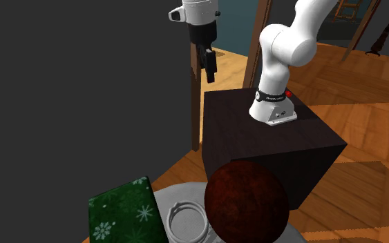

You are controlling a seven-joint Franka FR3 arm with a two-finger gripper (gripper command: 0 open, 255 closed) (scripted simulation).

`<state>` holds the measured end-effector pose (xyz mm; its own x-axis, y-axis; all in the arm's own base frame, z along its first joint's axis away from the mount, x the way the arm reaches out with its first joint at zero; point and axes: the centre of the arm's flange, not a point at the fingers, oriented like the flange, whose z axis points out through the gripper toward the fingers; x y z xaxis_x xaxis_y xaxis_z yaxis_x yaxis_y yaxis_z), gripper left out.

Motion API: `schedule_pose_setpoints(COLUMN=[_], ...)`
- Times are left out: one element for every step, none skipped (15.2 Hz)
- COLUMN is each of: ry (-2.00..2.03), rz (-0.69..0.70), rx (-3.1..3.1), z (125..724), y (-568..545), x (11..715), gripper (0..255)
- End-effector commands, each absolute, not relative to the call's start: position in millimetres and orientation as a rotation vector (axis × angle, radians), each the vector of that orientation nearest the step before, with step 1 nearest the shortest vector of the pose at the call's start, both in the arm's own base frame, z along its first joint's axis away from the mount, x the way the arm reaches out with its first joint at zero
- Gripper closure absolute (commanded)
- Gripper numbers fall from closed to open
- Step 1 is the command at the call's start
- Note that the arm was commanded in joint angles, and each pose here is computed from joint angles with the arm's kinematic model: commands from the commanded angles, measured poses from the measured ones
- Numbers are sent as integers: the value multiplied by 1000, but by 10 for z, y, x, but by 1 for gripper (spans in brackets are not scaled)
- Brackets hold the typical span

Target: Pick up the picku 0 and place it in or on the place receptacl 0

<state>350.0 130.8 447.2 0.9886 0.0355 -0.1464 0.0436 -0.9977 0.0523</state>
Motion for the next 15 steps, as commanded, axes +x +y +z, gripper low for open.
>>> schedule_pose_setpoints(ry=[59, 58, 58, 57, 57, 56, 55, 55, 54, 54, 53, 53, 52, 52, 51], rz=[-220, -219, -218, -217, -216, -215, -214, -213, -213, -212, -211, -210, -209, -208, -207], rx=[3077, 3076, 3074, 3073, 3072, 3071, 3070, 3069, 3068, 3067, 3066, 3065, 3064, 3063, 3062], z=[4325, 4240, 4156, 4071, 3986, 3901, 3816, 3731, 3646, 3561, 3476, 3391, 3305, 3220, 3134], y=[1503, 1598, 1693, 1788, 1883, 1978, 2073, 2167, 2262, 2356, 2451, 2545, 2639, 2733, 2827], x=[3574, 3612, 3650, 3689, 3727, 3766, 3804, 3843, 3882, 3921, 3959, 3998, 4037, 4076, 4116], gripper=[0, 0, 0, 0, 0, 0, 0, 0, 0, 0, 0, 0, 0, 0, 0])
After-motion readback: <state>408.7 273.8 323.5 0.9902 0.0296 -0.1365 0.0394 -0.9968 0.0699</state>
